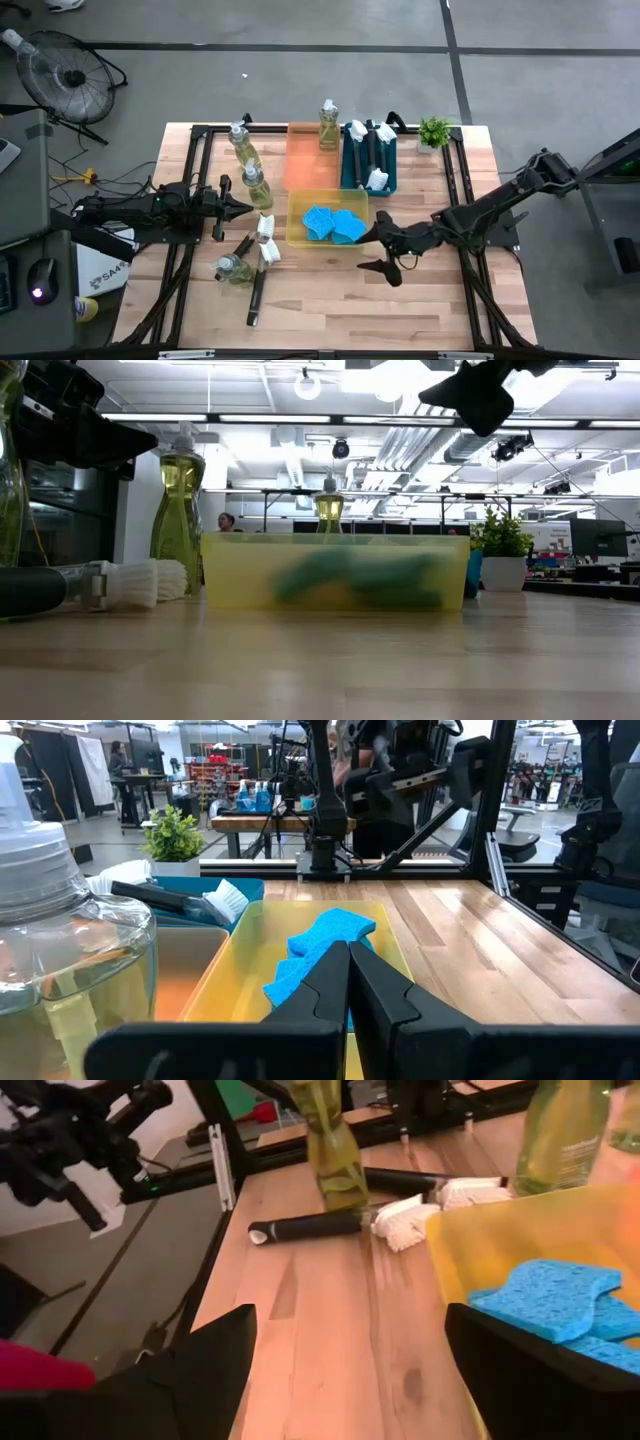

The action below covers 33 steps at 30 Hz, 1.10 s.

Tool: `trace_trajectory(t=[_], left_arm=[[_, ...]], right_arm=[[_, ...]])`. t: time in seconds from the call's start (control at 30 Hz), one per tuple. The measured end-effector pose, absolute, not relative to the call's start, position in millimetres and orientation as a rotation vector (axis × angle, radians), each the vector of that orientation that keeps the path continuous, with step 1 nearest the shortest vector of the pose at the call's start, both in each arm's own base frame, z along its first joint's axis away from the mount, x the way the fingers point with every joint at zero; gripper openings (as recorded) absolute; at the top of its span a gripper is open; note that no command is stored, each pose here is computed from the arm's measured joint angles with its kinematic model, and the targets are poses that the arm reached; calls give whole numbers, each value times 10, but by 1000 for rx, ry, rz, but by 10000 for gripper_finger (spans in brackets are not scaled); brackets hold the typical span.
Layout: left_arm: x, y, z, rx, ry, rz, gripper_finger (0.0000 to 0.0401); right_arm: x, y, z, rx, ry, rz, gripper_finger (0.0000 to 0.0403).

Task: Pick & Place Kitchen Sink Supplies
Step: Put the dish soap into the orange bin

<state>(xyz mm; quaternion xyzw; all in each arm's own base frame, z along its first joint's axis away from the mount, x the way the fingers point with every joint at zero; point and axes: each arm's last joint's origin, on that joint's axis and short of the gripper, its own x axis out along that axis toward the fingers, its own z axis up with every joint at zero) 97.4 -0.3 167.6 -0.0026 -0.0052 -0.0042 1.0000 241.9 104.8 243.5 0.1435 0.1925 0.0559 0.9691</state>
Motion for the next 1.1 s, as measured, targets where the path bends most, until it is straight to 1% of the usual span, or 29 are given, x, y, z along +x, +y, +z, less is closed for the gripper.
trace_trajectory(t=[0.3, 0.67, 0.8, 1.1], left_arm=[[974, -3, 1676, -5, -10, -9, 1], [974, 1, 1676, -5, -11, 4, 1], [974, 1, 1676, -5, -11, 4, 1], [974, 0, 1676, -5, -10, 2, 1]], right_arm=[[2427, 1017, 2438, 293, 365, 26, 321], [2428, 1010, 2440, 290, 358, 4, 321], [2429, 1002, 2441, 318, 349, -29, 321], [2429, 1002, 2442, 338, 349, -33, 321]])
